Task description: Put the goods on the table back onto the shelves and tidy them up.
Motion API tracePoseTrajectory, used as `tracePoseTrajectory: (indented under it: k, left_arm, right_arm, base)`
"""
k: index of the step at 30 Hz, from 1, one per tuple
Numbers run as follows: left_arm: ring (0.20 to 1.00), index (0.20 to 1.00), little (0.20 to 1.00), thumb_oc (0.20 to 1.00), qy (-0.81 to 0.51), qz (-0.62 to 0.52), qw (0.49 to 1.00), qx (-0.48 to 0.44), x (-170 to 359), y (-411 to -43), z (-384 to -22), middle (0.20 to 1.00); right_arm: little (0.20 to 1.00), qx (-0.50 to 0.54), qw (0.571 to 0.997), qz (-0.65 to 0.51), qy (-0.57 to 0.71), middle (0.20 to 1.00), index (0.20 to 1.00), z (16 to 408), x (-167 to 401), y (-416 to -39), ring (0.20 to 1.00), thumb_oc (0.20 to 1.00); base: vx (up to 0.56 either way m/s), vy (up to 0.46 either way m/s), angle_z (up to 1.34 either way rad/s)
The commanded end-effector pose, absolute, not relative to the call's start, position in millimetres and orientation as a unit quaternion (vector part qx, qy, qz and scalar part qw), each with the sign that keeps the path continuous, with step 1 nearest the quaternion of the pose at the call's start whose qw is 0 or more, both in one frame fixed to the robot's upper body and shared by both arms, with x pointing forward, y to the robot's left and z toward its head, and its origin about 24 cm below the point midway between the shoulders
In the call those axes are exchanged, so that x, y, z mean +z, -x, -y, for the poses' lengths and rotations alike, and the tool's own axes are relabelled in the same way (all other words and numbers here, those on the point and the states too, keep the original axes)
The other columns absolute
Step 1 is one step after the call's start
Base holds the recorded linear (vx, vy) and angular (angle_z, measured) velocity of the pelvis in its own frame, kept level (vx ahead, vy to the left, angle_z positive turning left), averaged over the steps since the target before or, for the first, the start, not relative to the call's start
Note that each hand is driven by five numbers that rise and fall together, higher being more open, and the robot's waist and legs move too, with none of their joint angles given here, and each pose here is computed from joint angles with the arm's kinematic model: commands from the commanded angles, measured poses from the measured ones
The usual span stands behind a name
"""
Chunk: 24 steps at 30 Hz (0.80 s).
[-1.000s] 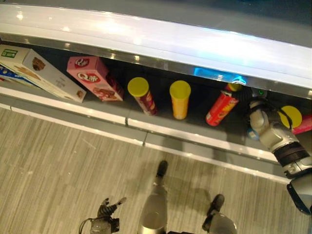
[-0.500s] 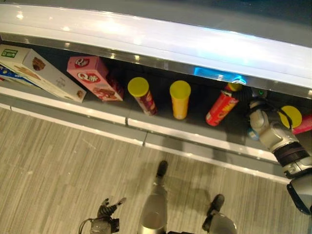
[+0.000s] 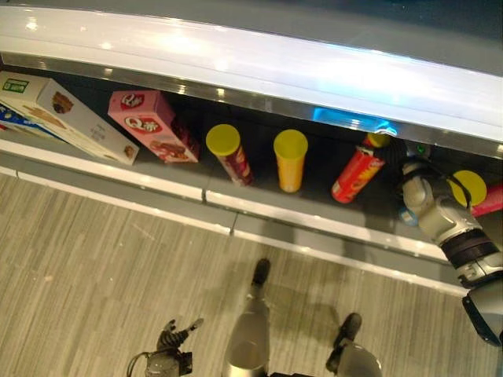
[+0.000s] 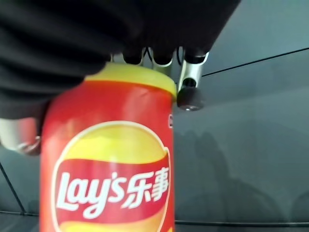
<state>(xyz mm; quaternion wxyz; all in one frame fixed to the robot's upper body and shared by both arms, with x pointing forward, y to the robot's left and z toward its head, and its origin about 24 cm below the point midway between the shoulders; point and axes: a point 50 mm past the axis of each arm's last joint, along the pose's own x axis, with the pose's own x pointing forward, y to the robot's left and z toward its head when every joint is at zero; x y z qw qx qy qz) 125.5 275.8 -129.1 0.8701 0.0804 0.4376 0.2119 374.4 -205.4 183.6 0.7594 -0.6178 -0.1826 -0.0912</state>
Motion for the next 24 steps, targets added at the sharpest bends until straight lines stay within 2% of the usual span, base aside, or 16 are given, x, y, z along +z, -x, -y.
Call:
tracePoseTrajectory:
  k: [1,24]
  left_arm:
    - [1.0,1.0,1.0,1.0,-0.111,-0.45,0.857,0.226,-127.8,-114.8,-290.7,1.0]
    - [1.0,1.0,1.0,1.0,-0.112,-0.452,0.855,0.228,-128.2,-114.4,-290.8,1.0]
  right_arm:
    - [0.2,-0.096,0.746,0.239,0.615,0.2,0.2,195.6,200.9,-371.6,0.2,0.2]
    - [0.2,-0.093,0.75,0.248,0.607,0.2,0.2,191.8,200.3,-369.3,0.2,0.2]
  base:
    - [0.0,0.0,0.0]
    - [0.0,0.0,0.0]
